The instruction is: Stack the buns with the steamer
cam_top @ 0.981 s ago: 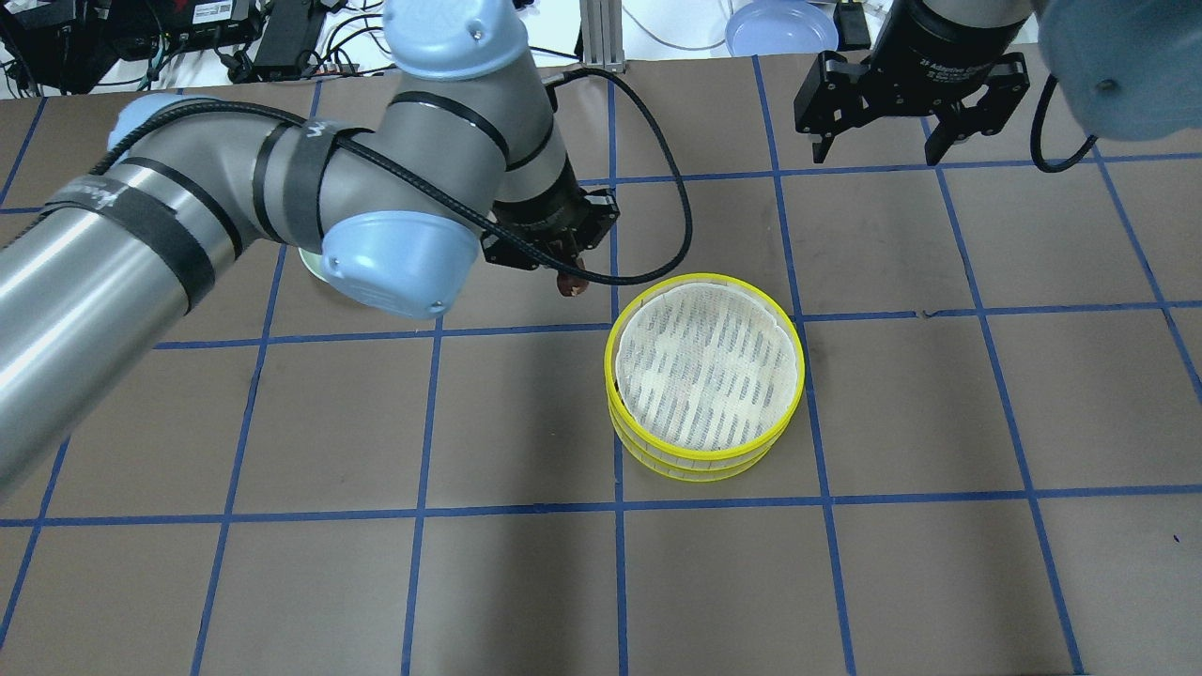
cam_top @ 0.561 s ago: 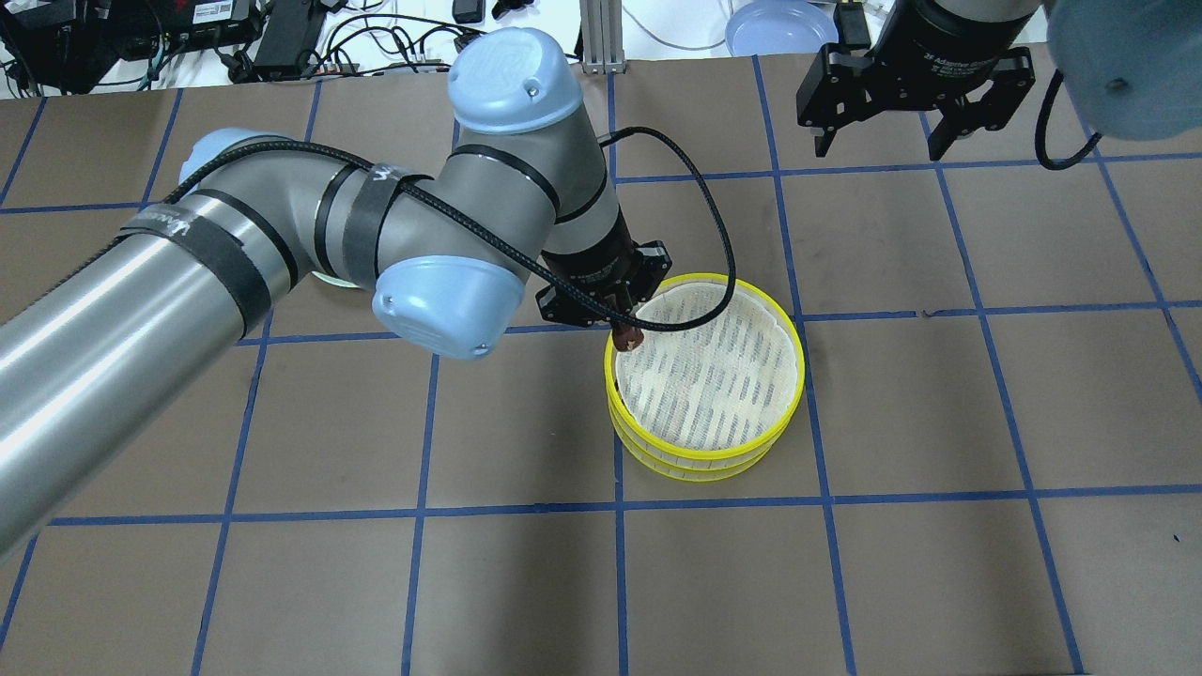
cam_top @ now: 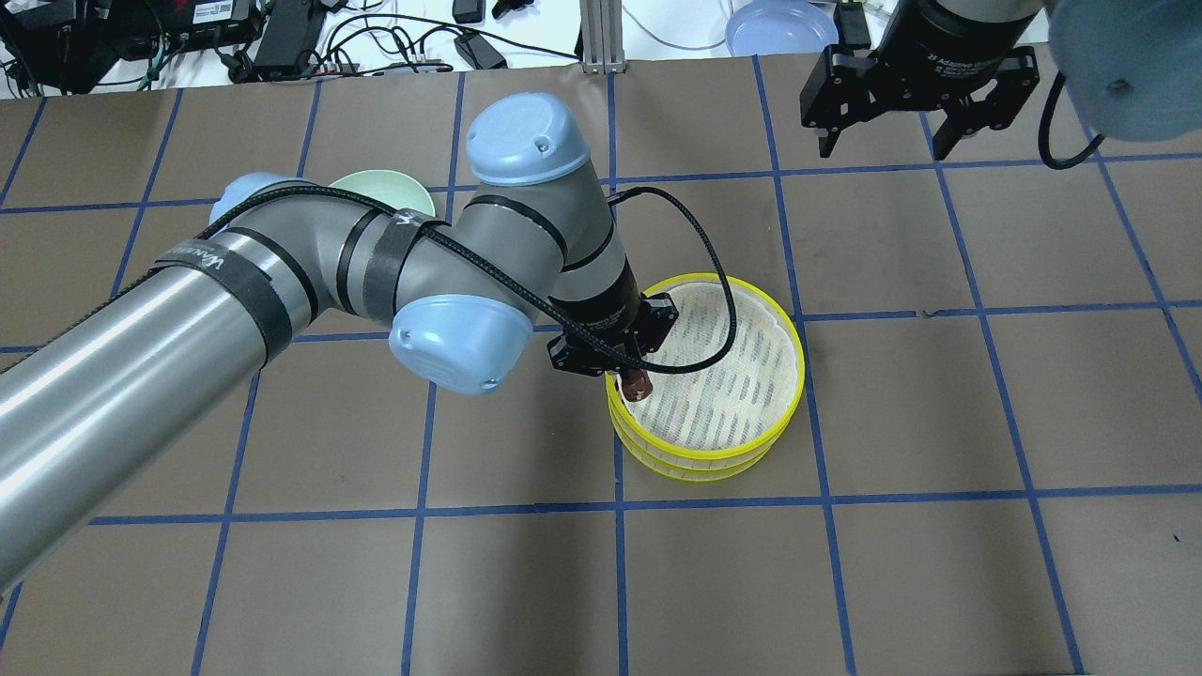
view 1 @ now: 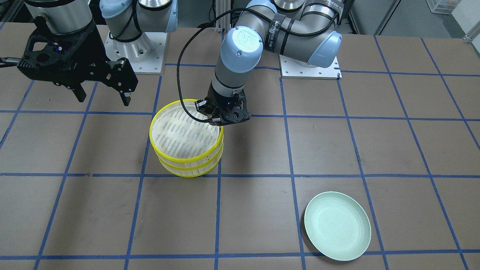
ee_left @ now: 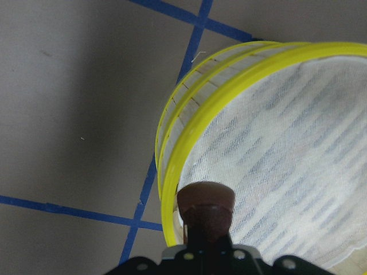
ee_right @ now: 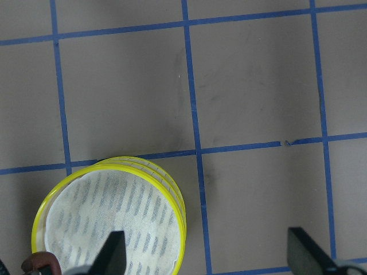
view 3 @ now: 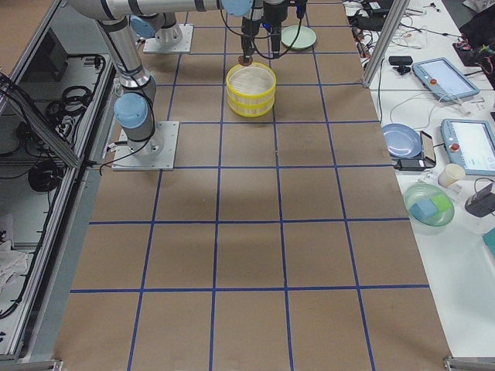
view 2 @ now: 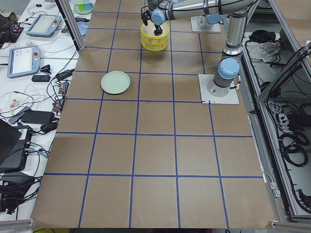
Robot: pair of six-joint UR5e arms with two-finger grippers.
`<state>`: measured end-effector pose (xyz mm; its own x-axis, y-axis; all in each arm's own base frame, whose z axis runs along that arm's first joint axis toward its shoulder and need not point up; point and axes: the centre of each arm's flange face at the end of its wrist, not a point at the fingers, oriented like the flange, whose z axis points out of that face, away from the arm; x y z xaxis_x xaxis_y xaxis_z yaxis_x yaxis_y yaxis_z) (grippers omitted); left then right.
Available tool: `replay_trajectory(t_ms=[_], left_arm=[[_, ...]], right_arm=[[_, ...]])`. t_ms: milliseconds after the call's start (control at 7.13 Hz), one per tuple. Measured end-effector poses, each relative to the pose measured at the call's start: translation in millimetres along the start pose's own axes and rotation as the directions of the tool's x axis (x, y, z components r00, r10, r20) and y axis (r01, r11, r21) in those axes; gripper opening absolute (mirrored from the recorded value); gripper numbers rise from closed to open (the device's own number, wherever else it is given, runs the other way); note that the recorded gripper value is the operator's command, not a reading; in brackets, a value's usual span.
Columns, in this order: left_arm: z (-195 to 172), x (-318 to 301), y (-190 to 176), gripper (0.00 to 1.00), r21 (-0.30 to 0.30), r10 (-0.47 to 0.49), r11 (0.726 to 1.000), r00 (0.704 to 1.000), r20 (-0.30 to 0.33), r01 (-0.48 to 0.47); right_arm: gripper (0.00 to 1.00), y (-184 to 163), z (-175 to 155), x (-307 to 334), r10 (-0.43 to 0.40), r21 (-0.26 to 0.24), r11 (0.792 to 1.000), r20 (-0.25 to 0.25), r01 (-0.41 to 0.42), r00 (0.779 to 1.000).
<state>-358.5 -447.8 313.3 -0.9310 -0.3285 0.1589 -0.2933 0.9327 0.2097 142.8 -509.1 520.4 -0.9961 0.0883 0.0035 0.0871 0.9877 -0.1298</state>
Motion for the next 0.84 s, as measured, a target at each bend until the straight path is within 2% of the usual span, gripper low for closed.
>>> replay_trajectory(t_ms=[140,280,841], left_arm=[[1.2,0.7,0.0,0.63,-0.006,0.000,1.000,1.000,-0.005,0.000],[1.9,1.3,-0.6,0.99,-0.007,0.004,1.000,1.000,-0.009,-0.004],[7.0,2.2,-4.1,1.00,-0.009,0.010,1.000,1.000,-0.004,-0.010]], right_arm=[[1.00,0.0,0.1,0.1,-0.002,0.000,1.000,-0.001,0.002,1.000],[1.00,0.0,0.1,0.3,-0.004,0.000,1.000,-0.003,0.004,1.000],[1.00,0.2,0.6,0.8,-0.006,-0.001,1.000,-0.008,0.006,1.000]])
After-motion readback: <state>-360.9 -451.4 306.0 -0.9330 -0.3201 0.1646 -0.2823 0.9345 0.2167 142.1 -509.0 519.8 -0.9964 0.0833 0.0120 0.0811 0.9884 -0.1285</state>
